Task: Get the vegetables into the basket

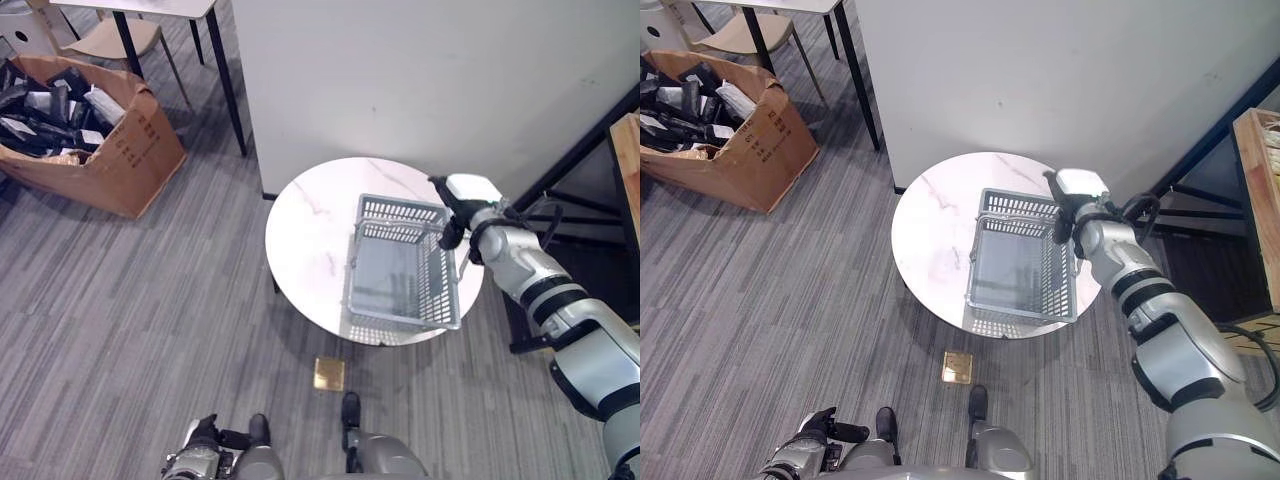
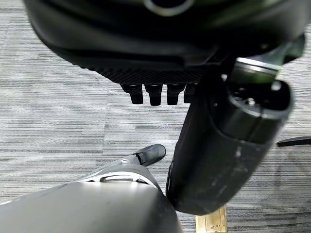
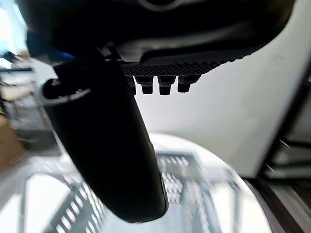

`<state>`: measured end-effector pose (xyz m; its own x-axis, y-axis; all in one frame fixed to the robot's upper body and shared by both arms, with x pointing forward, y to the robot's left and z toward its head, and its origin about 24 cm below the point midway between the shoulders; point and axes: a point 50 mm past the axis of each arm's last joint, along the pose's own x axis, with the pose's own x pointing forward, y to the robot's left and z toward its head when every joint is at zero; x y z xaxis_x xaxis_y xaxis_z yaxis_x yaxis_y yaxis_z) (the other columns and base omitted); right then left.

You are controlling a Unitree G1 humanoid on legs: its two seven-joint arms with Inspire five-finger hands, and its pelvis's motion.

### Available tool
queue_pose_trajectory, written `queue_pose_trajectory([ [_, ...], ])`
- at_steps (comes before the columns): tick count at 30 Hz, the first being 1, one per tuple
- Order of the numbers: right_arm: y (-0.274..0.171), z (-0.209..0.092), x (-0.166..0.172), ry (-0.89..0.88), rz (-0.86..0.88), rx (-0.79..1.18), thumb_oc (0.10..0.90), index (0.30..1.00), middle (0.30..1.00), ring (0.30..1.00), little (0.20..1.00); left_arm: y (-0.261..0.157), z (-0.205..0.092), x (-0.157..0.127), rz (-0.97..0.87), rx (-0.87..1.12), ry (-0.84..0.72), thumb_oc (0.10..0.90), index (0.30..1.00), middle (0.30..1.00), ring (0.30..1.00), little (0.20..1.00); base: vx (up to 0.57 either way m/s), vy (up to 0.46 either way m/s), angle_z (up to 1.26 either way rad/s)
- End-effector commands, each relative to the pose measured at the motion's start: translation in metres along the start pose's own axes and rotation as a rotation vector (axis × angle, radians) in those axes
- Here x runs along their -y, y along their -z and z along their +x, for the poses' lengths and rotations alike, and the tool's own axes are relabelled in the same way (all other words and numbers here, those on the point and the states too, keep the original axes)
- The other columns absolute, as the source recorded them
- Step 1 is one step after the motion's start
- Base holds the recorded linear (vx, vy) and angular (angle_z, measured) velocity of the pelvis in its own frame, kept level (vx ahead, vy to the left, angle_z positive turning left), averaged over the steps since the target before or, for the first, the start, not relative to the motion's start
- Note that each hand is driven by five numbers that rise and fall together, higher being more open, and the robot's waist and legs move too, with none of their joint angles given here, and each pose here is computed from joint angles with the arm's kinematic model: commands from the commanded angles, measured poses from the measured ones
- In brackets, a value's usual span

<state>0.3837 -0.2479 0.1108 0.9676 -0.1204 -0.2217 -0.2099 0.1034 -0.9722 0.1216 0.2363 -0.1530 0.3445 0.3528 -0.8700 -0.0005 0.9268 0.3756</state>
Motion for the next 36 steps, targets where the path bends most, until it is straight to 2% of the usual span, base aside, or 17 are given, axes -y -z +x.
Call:
queue_pose_trajectory([
  [1,-0.003,0.005,0.07,0.174,-0.053,-0.022,0.9,1.0,1.0,1.0,1.0,0.014,-0.001,0.005,0.132,-0.045,0.021,0.9,1.0,1.0,1.0,1.0,-0.11,-0.011,0.04],
  [6,0.0,0.011,0.063,0.14,-0.058,-0.086,0.9,1.0,1.0,1.0,1.0,0.008,-0.001,0.008,0.157,-0.027,0.031,0.9,1.0,1.0,1.0,1.0,-0.05,-0.019,0.07],
  [16,-0.018,0.015,0.062,0.134,-0.058,-0.068,0.9,1.0,1.0,1.0,1.0,0.003,-0.001,0.01,0.144,-0.009,0.031,0.9,1.0,1.0,1.0,1.0,0.0,-0.011,0.06],
  [22,-0.067,0.015,0.083,0.204,-0.035,0.069,0.9,1.0,1.0,1.0,1.0,0.003,-0.001,0.01,0.131,-0.012,0.029,0.9,1.0,1.0,1.0,1.0,0.0,-0.001,0.01],
  [26,-0.078,0.013,0.09,0.222,-0.044,0.106,0.9,1.0,1.0,1.0,1.0,0.003,-0.001,0.009,0.129,-0.016,0.029,0.9,1.0,1.0,1.0,1.0,0.01,0.001,0.04],
  [30,-0.097,0.009,0.111,0.278,-0.068,0.157,0.9,1.0,1.0,1.0,1.0,0.003,0.0,0.005,0.13,-0.02,0.018,0.9,1.0,1.0,1.0,1.0,-0.01,0.0,0.02],
  [36,-0.084,0.011,0.117,0.278,-0.127,0.089,0.9,1.0,1.0,1.0,1.0,0.0,0.001,0.002,0.127,-0.014,0.01,0.9,1.0,1.0,1.0,1.0,-0.03,0.005,0.06],
])
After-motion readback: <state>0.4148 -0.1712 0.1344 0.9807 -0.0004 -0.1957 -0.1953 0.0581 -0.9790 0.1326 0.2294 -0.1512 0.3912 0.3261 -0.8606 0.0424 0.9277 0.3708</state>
